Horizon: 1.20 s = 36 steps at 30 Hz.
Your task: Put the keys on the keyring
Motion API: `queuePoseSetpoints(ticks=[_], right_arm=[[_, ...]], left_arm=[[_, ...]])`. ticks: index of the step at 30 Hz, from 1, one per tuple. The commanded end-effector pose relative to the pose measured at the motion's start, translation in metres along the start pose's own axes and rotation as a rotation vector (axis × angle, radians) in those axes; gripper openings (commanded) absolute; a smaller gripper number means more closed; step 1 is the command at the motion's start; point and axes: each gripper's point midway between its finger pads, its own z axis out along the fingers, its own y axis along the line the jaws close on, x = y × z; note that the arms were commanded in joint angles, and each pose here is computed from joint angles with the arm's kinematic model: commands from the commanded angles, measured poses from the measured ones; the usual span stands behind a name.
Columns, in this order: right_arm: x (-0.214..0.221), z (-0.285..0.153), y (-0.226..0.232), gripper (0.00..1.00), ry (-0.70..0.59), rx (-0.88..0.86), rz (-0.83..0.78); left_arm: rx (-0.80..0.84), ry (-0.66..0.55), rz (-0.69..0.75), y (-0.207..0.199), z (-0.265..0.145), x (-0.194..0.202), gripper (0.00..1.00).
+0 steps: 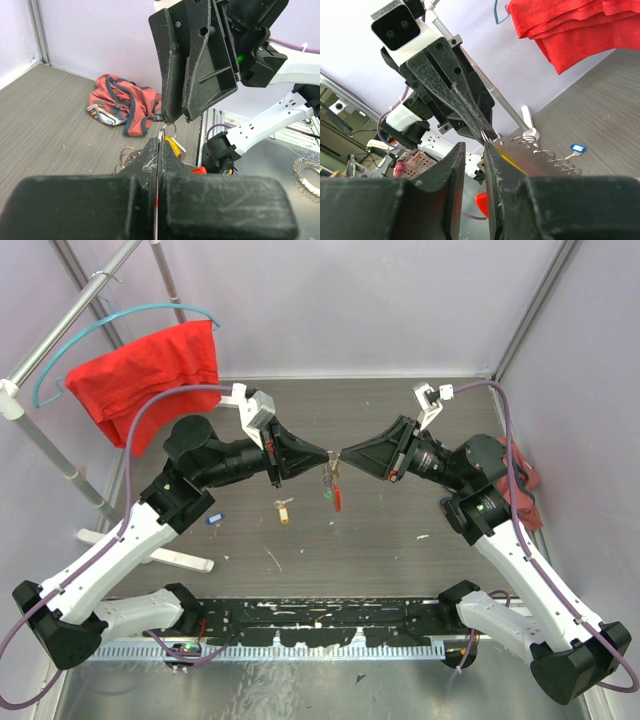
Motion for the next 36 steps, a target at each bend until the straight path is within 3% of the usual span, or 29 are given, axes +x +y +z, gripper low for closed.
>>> queuePoseSetpoints(ticks=[1,6,18,27,36], right_arm=[[-0.0106,-0.0007,0.0205,0.27,-0.018,-0.055,-0.063],[-0.0087,-0.0007,0.0164,0.35,-0.006,-0.035,-0.069],[-0.0043,0.0017,0.0154,0.32,0.015,-0.04,-0.06],[-0.0015,0.0072,0.0161,0.28,0.019,-0.051,-0.056],[-0.0024,0.0054,0.0154,0.11,0.016,-0.019,-0.074]], left_arm=[[0.032,-0.077,0.051,-0.0107,-0.0018,-0.03,0.0],[0.035,-0.08,0.053,-0.0113,-0.0017,-0.0319,0.0],[0.037,-0.081,0.054,-0.0117,-0.0012,-0.0336,0.0],[0.04,-0.079,0.054,-0.0122,-0.0011,-0.0334,0.0],[0.029,-0.083,0.059,-0.0112,-0.0024,-0.0343,0.0]])
